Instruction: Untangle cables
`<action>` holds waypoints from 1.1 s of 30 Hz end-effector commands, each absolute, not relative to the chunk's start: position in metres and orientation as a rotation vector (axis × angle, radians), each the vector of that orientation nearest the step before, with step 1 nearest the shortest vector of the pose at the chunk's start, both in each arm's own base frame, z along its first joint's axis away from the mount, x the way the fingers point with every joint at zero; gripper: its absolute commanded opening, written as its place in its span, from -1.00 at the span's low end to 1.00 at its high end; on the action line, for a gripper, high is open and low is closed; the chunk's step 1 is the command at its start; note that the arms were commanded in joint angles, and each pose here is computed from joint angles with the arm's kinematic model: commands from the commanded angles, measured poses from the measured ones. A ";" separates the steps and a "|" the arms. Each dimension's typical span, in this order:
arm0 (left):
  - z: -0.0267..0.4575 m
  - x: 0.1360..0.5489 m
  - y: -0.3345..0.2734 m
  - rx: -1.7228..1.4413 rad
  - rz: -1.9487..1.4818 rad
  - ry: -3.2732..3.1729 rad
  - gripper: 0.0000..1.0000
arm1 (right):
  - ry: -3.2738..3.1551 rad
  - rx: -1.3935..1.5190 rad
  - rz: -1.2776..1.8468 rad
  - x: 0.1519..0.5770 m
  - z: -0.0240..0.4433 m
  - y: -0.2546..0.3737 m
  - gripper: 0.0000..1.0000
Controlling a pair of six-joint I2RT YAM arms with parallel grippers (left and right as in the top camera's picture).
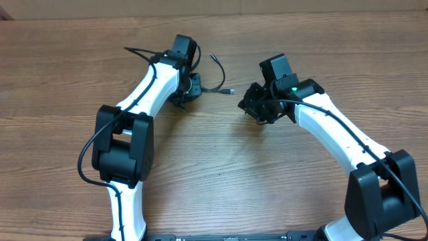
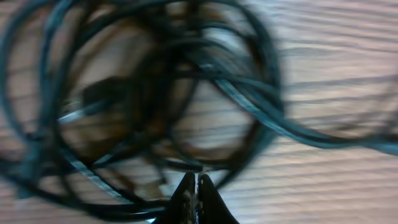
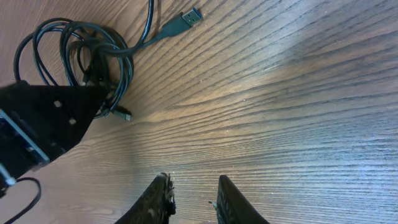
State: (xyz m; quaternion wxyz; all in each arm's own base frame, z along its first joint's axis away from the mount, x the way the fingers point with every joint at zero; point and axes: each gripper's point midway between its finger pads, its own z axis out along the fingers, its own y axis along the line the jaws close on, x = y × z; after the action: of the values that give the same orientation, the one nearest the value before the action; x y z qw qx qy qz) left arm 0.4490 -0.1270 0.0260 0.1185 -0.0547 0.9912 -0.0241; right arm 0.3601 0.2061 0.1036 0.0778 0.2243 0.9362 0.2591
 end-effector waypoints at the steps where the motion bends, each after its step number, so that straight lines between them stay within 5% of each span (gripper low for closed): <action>1: 0.020 0.441 -0.101 -0.209 0.121 2.882 -0.91 | 2.778 0.640 0.792 0.362 0.115 0.208 -0.55; 9: 0.007 0.353 -0.089 -0.049 0.206 3.246 -0.91 | 2.779 0.640 0.791 0.362 0.115 0.208 -0.55; 15: 0.025 0.354 -0.104 0.325 0.027 3.215 -0.92 | 2.779 0.612 0.787 0.362 0.115 0.208 -0.55; 20: 0.057 0.387 -0.116 0.127 -0.128 3.044 -0.91 | 2.779 0.613 0.788 0.362 0.115 0.208 -0.54; 23: 0.069 0.397 -0.140 0.008 -0.348 2.988 -0.31 | 2.779 0.613 0.788 0.362 0.115 0.208 -0.54; 26: 0.067 0.395 -0.146 -0.309 -0.401 3.004 -0.58 | 2.779 0.613 0.788 0.362 0.115 0.208 -0.54; 33: 0.062 0.392 -0.142 -0.658 -0.270 2.961 -0.62 | 2.779 0.613 0.788 0.362 0.115 0.208 -0.54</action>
State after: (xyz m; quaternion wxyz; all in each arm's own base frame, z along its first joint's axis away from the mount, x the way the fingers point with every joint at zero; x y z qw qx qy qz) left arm 0.3930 -0.1444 0.0609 0.0384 -0.1544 0.9805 -0.1151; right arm 0.3600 0.2061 0.1036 0.0804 0.2139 0.9387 0.2583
